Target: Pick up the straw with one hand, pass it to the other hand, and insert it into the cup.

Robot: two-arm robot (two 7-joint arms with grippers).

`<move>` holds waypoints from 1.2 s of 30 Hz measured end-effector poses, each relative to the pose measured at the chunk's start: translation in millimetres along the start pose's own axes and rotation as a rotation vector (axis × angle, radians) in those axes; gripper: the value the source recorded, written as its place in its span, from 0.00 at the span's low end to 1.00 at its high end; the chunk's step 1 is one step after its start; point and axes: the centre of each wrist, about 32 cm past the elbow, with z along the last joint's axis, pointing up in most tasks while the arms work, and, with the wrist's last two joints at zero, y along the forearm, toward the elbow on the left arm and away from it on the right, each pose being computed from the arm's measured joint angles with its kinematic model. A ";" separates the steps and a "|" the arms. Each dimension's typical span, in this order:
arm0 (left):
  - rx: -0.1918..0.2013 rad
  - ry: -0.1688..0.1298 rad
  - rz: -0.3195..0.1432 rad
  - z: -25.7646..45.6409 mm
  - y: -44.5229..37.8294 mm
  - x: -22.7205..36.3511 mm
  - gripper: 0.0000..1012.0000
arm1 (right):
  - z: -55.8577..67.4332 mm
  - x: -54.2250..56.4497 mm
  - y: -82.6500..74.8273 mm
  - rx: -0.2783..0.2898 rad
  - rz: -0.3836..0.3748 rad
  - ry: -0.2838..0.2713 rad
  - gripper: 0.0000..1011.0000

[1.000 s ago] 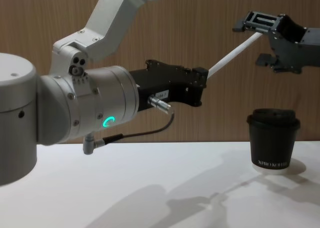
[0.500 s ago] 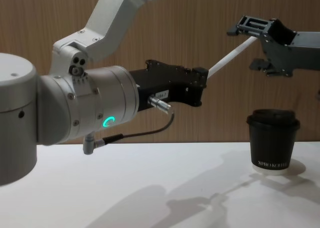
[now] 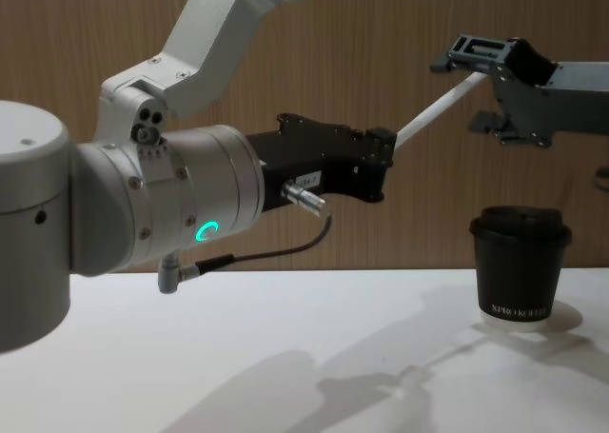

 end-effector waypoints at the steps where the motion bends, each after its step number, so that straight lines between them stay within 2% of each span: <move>1: 0.000 0.000 0.000 0.0 0.0 0.0 0.00 | 0.1 0.0 0.2 0.000 0.000 0.000 0.90; 4: 0.000 0.000 0.000 0.0 0.0 0.0 0.00 | 0.3 0.1 0.7 0.000 -0.002 0.003 0.83; 8: 0.000 0.000 0.000 0.0 0.0 0.0 0.00 | 0.6 0.1 1.2 0.000 -0.002 0.005 0.68; 11: 0.000 0.000 0.000 0.0 0.0 0.0 0.00 | 0.6 0.3 1.4 0.000 -0.003 0.006 0.62; 12: 0.000 0.000 0.000 0.0 0.0 0.0 0.00 | 0.7 0.3 1.6 0.000 -0.004 0.007 0.56; 14: 0.000 0.000 0.000 0.0 0.0 0.0 0.00 | 0.9 0.3 1.7 0.000 -0.004 0.007 0.52; 15: 0.000 0.000 0.000 0.0 0.0 0.0 0.00 | 0.9 0.3 1.8 0.000 -0.004 0.007 0.45; 18: 0.000 0.000 0.000 0.0 0.0 0.0 0.00 | 1.0 0.3 2.0 0.000 -0.004 0.008 0.38; 20: 0.000 0.000 0.000 0.0 0.0 0.0 0.00 | 1.0 0.3 2.0 0.000 -0.004 0.008 0.30; 24: 0.000 0.000 0.000 0.0 0.0 0.0 0.00 | 1.0 0.4 2.2 0.000 -0.004 0.009 0.19; 25: 0.000 0.000 0.000 0.0 0.0 0.0 0.00 | 1.0 0.3 2.2 0.000 -0.004 0.009 0.19; 27: 0.000 0.000 0.000 0.0 0.0 0.0 0.00 | 1.0 0.3 2.3 0.000 -0.004 0.009 0.11; 36: 0.000 0.000 0.000 0.0 0.0 0.0 0.00 | 1.1 0.3 2.5 0.000 -0.005 0.010 0.05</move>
